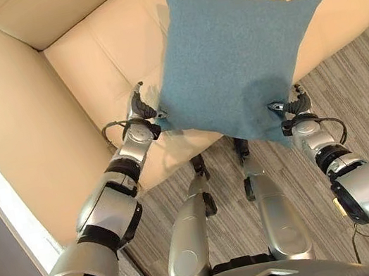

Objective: Pick up all the scattered cushions and arrange them neatly on the sofa.

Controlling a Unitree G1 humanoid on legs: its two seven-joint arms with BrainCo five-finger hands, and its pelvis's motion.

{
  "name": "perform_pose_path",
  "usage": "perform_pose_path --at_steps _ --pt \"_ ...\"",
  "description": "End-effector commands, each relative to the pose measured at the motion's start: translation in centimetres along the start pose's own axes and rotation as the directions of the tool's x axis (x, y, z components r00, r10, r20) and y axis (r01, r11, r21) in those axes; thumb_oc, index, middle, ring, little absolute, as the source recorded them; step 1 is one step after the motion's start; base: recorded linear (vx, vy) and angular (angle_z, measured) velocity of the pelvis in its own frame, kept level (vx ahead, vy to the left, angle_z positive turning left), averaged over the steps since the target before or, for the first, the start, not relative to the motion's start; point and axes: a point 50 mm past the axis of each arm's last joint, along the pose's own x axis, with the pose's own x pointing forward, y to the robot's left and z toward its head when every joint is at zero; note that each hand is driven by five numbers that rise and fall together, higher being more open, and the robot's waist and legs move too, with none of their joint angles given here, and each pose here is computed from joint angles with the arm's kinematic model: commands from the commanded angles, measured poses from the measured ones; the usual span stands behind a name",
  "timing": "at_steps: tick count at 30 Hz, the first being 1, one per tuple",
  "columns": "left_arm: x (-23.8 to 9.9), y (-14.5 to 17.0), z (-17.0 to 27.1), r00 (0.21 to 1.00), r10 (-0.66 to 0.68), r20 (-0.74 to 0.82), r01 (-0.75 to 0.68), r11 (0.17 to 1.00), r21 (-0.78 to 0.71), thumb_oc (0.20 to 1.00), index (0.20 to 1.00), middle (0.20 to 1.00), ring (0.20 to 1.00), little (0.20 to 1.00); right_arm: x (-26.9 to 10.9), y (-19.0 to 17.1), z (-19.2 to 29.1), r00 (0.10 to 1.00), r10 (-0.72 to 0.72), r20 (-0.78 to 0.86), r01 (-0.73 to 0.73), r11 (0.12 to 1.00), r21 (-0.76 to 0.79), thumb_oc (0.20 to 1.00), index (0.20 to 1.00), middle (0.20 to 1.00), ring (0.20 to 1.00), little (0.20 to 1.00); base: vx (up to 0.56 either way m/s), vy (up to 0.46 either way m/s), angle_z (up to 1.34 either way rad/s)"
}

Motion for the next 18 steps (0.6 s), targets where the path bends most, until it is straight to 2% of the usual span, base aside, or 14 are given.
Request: perform_pose_path --at_steps 1,5,11,18 --pt "-0.9 -0.7 -1.3 1.0 -0.006 -0.01 0.005 0.991 -0.136 1.0 1.0 1.0 1.0 1.0 -0.4 0.1 -0.8 1.0 -0.024 0.01 0.023 0.999 0.045 1.0 1.0 1.0 1.0 1.0 0.04 -0.015 0.15" --pt "-1.0 -2.7 1.1 0.997 -0.071 0.043 0.081 0.952 -0.295 1.0 1.0 1.0 1.0 1.0 -0.3 0.4 0.2 1.0 -0.009 0.02 0.008 0.997 0.075 1.0 1.0 1.0 1.0 1.0 0.04 -0.031 0.06" --pt "-1.4 -4.7 1.4 0.99 -0.143 0.006 0.137 0.934 -0.329 1.0 1.0 1.0 1.0 1.0 -0.4 1.9 3.2 0.995 0.016 0.094 -0.03 0.989 0.148 1.0 1.0 1.0 1.0 1.0 0.01 -0.011 0.04" --pt "-2.7 -7.1 0.7 0.975 -0.22 -0.03 0.184 0.876 -0.446 1.0 1.0 1.0 1.0 1.0 -1.2 3.3 3.5 0.991 0.065 0.12 -0.085 0.983 0.163 1.0 1.0 1.0 1.0 1.0 -0.01 0.004 -0.02"
